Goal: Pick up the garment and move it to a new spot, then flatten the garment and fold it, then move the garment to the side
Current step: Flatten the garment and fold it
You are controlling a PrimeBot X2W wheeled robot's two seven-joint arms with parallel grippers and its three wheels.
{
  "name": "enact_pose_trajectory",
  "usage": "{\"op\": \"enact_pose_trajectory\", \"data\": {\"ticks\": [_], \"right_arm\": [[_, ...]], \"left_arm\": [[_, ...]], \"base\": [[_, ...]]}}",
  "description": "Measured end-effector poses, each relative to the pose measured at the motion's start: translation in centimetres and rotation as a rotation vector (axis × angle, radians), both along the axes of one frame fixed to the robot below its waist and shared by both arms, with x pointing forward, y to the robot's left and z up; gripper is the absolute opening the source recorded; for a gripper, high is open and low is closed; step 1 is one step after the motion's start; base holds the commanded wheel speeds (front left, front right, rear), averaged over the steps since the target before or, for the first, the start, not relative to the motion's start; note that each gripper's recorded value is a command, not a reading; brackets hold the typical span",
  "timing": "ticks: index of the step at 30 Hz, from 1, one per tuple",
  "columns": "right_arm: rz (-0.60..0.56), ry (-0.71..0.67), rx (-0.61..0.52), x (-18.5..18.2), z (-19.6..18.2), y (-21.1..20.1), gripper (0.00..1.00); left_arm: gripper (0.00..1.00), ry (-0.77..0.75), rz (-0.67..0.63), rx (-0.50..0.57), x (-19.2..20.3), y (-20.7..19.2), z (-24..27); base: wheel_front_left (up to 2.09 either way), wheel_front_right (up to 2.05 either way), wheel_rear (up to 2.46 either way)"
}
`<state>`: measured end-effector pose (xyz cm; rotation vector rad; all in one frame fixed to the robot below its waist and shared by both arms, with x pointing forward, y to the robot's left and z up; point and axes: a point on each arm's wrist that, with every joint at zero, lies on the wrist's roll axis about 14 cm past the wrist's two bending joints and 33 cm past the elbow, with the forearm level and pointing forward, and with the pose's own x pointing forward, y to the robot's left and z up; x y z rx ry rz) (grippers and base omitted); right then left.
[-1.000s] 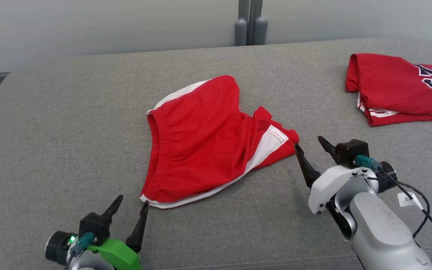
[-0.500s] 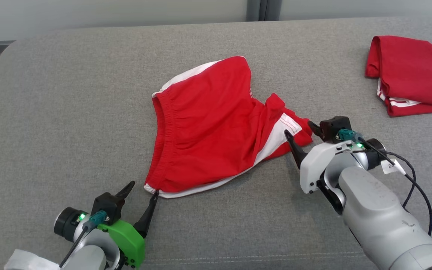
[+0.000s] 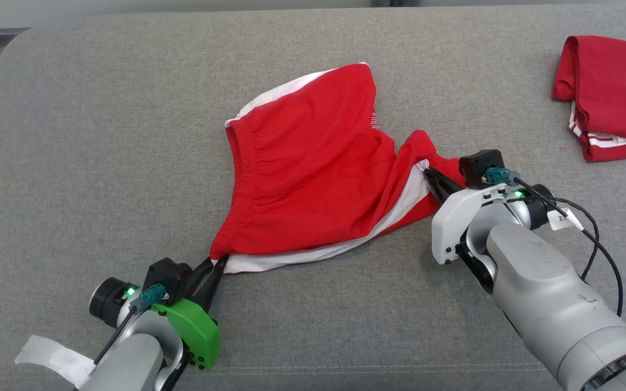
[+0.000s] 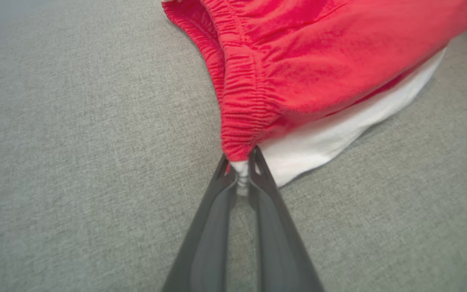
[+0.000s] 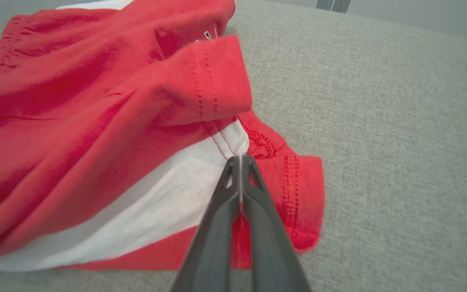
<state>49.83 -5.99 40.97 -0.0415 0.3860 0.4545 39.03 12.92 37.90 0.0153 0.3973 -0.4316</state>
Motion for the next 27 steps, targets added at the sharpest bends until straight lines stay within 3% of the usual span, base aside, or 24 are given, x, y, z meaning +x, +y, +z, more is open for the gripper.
{"op": "enact_pose_trajectory", "data": {"ticks": [12, 27], "right_arm": [[-0.03, -0.032, 0.063, -1.3, 1.2, -0.6, 0.0], [-0.044, -0.193, 0.229, -2.4, 8.3, -2.9, 0.0]], "left_arm": [[0.0, -0.053, 0.021, -0.049, -0.4, -0.3, 2.0], [0.0, -0.293, -0.01, -0.077, 0.7, -0.3, 9.5]], "base": [[0.0, 0.0, 0.0], [0.0, 0.0, 0.0]]}}
